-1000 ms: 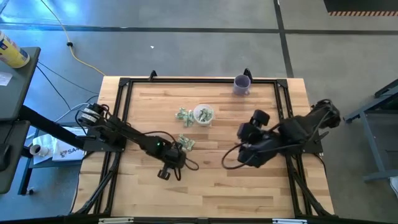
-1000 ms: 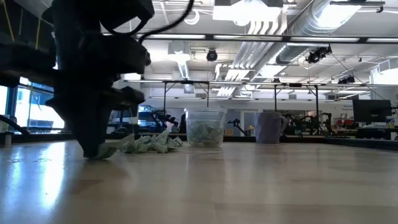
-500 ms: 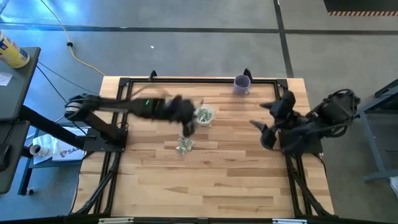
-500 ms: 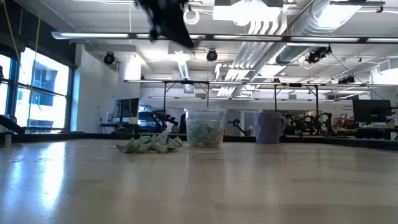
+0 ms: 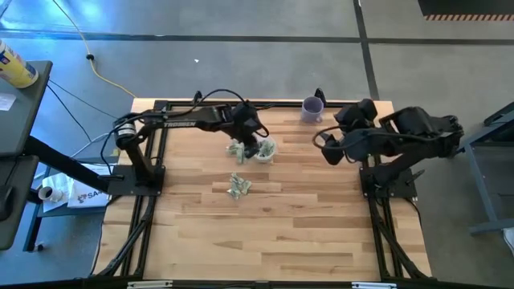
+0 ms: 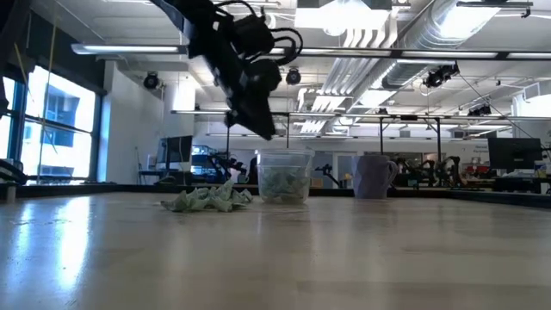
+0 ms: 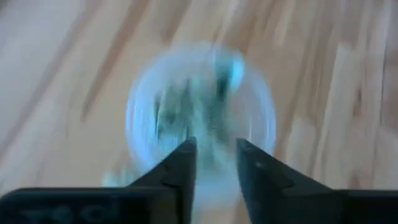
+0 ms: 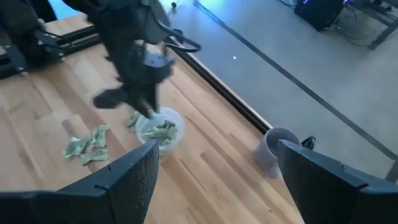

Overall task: Pick and place Stevia / Truvia into bins
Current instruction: Put the stevia packet into the transparent container

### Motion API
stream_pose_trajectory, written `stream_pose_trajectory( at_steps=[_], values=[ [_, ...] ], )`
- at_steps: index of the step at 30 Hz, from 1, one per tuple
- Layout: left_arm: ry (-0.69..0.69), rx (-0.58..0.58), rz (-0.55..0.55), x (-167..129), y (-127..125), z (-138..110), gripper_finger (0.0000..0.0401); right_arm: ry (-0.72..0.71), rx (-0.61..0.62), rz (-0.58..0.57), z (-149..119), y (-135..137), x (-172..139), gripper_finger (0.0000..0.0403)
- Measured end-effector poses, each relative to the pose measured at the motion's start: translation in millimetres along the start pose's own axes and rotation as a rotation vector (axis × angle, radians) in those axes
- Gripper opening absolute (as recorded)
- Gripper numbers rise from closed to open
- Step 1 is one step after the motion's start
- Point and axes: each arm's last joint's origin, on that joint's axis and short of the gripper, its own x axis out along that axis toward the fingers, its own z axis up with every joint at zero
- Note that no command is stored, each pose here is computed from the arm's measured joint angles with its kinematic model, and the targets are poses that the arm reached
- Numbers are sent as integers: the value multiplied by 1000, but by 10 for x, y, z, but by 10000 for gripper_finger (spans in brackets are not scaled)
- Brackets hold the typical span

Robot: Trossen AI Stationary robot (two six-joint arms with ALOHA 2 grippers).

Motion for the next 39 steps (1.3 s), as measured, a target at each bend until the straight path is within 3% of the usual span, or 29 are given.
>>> stream_pose_trajectory(
  at_steps=[3,8,11,14,20,28,33,39],
  values=[
    [77,15,36,-296,-55,7,184,8,3,-19,24,-35,41,314],
    [310,189,232,-544,55,-186,229,25,-19,-41,56,-78,102,314],
    [376,222,219,-494,254,-323,238,36,-31,-51,71,-99,135,314],
    [406,182,192,-316,460,-456,240,56,-25,-49,82,-103,173,314],
    [302,55,147,-119,767,-501,241,72,-27,-43,83,-79,203,314],
    [402,51,106,270,832,-633,240,66,-21,-50,85,-82,202,314],
    [461,38,146,415,896,-700,197,63,-21,-55,86,-83,202,314],
    [463,42,181,419,915,-682,51,63,-21,-55,86,-83,202,314]
  ],
)
